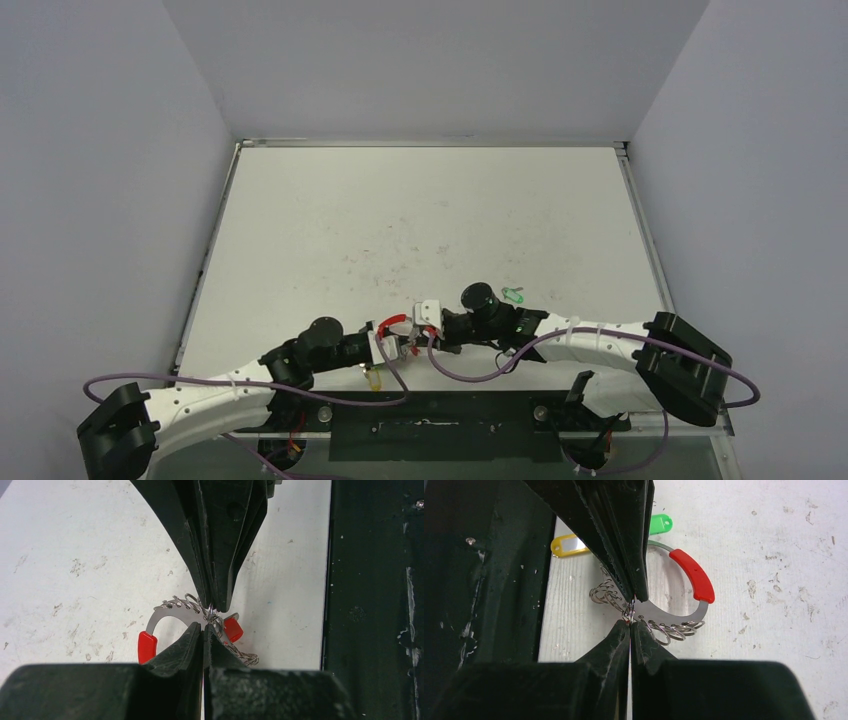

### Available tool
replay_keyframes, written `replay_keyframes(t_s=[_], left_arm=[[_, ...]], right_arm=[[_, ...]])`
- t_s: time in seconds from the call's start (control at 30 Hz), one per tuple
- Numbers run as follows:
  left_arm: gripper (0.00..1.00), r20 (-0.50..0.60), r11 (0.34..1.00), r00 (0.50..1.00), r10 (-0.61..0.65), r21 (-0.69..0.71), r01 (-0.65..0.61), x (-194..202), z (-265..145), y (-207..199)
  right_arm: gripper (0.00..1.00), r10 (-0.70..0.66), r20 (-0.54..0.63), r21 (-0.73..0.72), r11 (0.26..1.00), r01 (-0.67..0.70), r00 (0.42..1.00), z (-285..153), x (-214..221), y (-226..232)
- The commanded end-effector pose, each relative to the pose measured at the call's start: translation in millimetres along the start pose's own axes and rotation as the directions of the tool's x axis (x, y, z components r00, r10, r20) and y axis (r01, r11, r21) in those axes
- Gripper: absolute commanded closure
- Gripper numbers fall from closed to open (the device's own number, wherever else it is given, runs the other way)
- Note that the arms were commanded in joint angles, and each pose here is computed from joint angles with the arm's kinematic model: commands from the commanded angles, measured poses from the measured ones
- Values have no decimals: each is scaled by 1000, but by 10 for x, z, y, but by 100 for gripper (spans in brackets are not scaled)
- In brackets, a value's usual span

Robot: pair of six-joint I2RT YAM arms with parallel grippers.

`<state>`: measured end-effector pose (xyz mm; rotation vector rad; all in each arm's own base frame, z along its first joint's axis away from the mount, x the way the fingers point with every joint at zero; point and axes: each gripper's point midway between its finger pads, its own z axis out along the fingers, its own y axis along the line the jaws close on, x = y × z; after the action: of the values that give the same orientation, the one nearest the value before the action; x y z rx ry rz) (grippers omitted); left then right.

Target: Put the keys on the keyring

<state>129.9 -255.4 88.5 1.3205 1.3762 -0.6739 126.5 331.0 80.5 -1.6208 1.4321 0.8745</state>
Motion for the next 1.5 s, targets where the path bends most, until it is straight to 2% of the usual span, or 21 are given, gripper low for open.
replay_keyframes(t_s=[0.0,0.5,0.9,1.17,1.47], left_arm=[[100,-35,1000,999,-4,6,4,58,-31,-24],[100,-36,1000,999,-9,8,9,80,-10,-37],[100,-16,1000,1000,1,14,-1,64,14,-63],[100,-22,1000,1000,2,17,-2,84,33,-77],[100,-33,1000,999,1,-1,-1,116,25,-60]], right_arm=[[100,-39,217,30,999,34,975,-105,-588,-111],[100,103,367,101,984,-149,925,-328,-758,-304],[100,232,511,126,932,-339,827,-500,-907,-526],[100,315,560,120,884,-451,766,-554,-897,-613],[100,374,643,96,826,-555,669,-681,-937,-722]])
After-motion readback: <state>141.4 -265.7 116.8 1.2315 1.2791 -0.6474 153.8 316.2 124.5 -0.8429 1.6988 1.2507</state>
